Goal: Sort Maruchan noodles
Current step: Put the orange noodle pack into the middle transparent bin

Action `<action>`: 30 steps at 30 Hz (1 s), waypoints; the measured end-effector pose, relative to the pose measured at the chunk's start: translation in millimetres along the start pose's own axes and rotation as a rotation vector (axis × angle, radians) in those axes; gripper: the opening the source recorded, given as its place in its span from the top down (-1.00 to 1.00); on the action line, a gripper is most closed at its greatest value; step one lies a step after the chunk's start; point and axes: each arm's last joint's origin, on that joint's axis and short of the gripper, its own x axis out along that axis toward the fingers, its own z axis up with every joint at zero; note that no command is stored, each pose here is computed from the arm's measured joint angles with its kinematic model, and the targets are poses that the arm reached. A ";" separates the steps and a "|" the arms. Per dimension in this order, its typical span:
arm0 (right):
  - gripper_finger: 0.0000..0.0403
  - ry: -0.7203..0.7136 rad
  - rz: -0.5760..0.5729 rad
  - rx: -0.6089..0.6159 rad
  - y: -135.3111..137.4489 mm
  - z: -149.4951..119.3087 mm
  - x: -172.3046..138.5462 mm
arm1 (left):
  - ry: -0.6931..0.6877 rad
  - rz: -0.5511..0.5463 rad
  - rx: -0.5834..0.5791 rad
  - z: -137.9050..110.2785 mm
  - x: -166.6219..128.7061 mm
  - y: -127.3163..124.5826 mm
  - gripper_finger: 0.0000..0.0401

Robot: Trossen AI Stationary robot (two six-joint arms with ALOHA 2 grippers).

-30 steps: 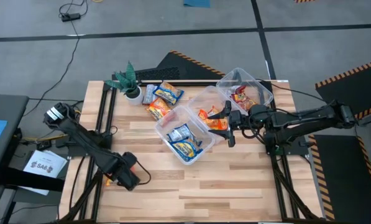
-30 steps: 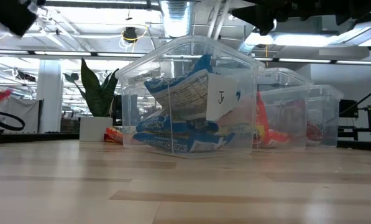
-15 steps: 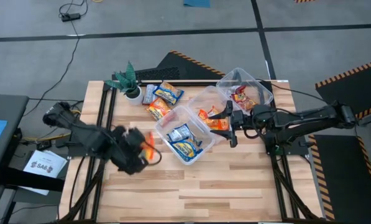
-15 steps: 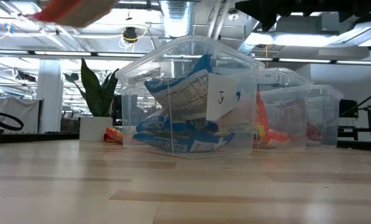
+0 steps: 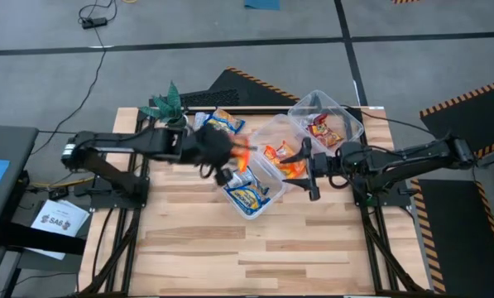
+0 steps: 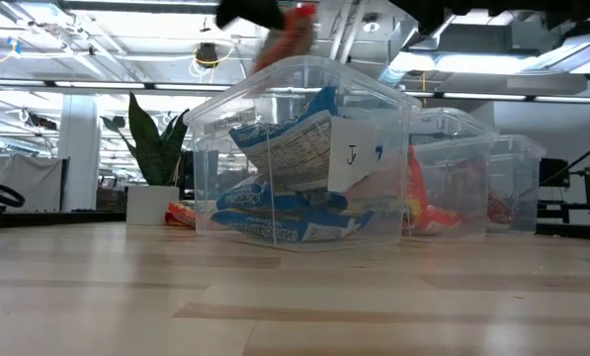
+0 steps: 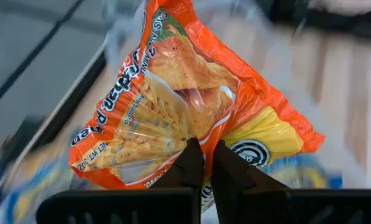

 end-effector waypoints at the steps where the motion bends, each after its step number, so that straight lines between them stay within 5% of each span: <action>1: -0.39 -0.001 0.008 -0.008 1.6 0.2 0.0 | -0.044 -0.020 0.006 1.5 9.1 5.2 1.00; 13: -0.39 -0.017 0.049 -0.073 10.6 2.2 0.1 | -0.564 -0.285 -0.008 -0.3 82.4 61.0 1.00; 24: -0.39 -0.024 0.046 -0.070 10.3 2.9 0.1 | -0.514 -0.341 -0.059 -16.8 165.8 52.8 0.99; 30: -0.39 -0.017 0.044 -0.070 9.8 2.2 0.1 | -0.513 -0.337 -0.071 -11.9 172.3 51.8 0.71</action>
